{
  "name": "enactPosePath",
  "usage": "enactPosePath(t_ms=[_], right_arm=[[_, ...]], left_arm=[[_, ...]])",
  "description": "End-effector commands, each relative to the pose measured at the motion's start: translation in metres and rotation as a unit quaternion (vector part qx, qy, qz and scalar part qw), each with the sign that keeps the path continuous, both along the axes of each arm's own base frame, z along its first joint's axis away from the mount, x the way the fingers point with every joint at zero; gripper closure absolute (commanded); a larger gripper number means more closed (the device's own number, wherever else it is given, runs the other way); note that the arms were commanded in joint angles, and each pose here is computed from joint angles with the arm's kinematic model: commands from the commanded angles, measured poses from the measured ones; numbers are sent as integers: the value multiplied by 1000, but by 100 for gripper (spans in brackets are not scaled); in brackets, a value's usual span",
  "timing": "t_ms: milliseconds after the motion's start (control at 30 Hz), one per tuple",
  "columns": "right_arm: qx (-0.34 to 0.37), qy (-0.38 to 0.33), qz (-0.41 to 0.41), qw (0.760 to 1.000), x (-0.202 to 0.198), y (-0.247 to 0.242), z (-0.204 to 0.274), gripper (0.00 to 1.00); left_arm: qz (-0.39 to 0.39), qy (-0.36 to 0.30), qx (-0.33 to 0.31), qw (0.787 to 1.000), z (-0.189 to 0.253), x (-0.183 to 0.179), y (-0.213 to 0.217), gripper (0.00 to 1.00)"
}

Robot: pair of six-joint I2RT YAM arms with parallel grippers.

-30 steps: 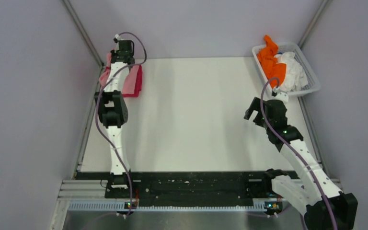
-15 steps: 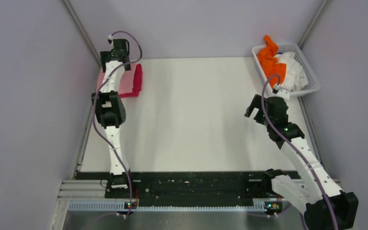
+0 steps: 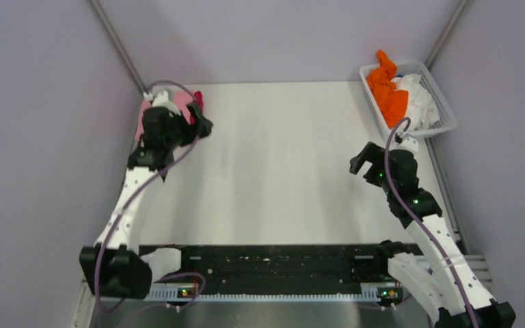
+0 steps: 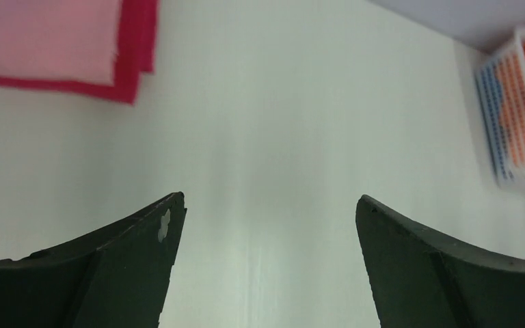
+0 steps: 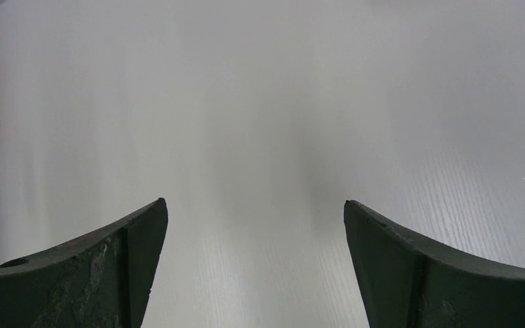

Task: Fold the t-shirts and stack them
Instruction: Reset both arms

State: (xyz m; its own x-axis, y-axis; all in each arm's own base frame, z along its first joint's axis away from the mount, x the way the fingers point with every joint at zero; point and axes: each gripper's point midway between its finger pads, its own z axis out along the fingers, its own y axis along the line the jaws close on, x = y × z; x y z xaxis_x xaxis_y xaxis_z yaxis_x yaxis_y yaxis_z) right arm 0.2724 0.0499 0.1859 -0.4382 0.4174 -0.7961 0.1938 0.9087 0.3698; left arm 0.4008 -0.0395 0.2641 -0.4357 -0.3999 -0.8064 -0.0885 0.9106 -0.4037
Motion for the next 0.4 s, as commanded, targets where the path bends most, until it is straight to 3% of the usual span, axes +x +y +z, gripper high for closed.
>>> enactPosePath(t_ms=[0,167,233,367], right_arm=[[24,-6,12,1000,-13,5,-10,1],[55,-27,24,998,-28,11,-35,1],[73,-40,37,996,-32,17,-41,1],[95,-59,35,993,-36,19,-46,1]], left_arm=[[-99,6,-85,991,-49,-75,-77,1],[-160,62,-77,982,-107,-150,-96,1],[-124,67,-68,988,-115,-159,-84,1],[-133,28,-75,988,-97,-159,-88,1]])
